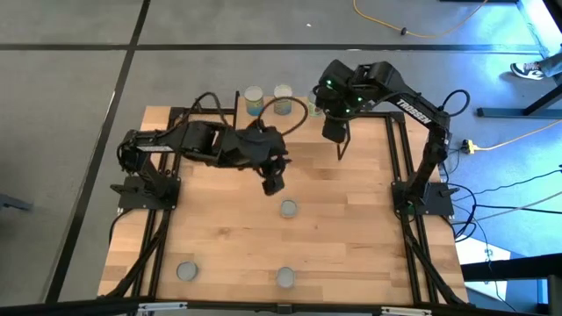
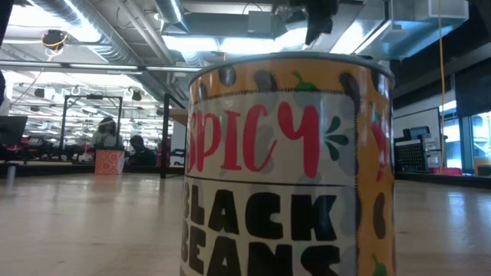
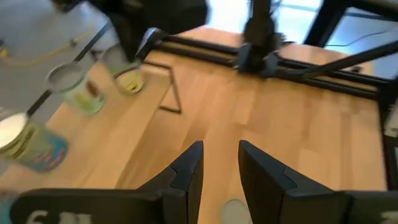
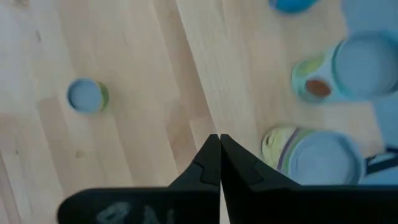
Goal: Pick and place cans onto a shelf
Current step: Put the canned chicken soup on the shelf
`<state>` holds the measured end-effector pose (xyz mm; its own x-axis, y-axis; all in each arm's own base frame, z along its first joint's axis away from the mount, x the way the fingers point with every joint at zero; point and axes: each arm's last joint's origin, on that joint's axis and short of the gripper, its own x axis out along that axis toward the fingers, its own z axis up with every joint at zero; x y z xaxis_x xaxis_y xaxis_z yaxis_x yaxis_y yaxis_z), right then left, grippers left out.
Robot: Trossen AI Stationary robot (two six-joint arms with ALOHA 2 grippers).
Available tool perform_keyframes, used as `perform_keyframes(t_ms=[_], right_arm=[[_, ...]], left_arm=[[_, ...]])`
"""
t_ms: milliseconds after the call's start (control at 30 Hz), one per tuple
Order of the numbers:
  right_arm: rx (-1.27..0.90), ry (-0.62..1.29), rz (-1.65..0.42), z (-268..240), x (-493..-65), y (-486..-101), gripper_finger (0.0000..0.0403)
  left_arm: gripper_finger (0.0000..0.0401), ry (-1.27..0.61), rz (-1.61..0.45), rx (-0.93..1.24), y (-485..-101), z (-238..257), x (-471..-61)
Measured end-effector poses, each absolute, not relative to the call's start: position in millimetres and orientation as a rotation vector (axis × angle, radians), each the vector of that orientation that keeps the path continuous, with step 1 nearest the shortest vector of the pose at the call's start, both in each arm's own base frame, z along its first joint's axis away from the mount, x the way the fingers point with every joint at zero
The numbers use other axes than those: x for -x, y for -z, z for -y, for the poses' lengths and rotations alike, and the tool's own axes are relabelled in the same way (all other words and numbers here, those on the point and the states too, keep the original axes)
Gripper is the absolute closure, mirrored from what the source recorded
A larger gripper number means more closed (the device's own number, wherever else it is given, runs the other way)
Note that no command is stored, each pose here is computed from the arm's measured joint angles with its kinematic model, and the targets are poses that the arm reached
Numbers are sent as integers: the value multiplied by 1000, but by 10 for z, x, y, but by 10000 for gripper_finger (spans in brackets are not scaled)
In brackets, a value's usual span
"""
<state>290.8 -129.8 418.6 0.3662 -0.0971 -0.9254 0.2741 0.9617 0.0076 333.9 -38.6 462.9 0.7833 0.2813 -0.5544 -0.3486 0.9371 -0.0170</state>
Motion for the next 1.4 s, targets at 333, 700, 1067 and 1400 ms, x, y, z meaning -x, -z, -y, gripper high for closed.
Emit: perform_keyframes(t_ms=[333, 700, 1067, 1400], right_arm=[[-108, 335, -1448, 1448, -2777, -3601, 402], [-85, 396, -1417, 1771, -2729, -3404, 402], [-101, 471, -1369, 1982, -2655, -3397, 402], [-72, 519, -1344, 2039, -2660, -3410, 402]], left_arm=[[307, -425, -585, 164, -4617, 139, -3349], [307, -448, -579, 193, -4618, 55, -3353], [307, -447, -578, 196, -4618, 56, -3353], [307, -447, -578, 195, -4618, 57, -3353]])
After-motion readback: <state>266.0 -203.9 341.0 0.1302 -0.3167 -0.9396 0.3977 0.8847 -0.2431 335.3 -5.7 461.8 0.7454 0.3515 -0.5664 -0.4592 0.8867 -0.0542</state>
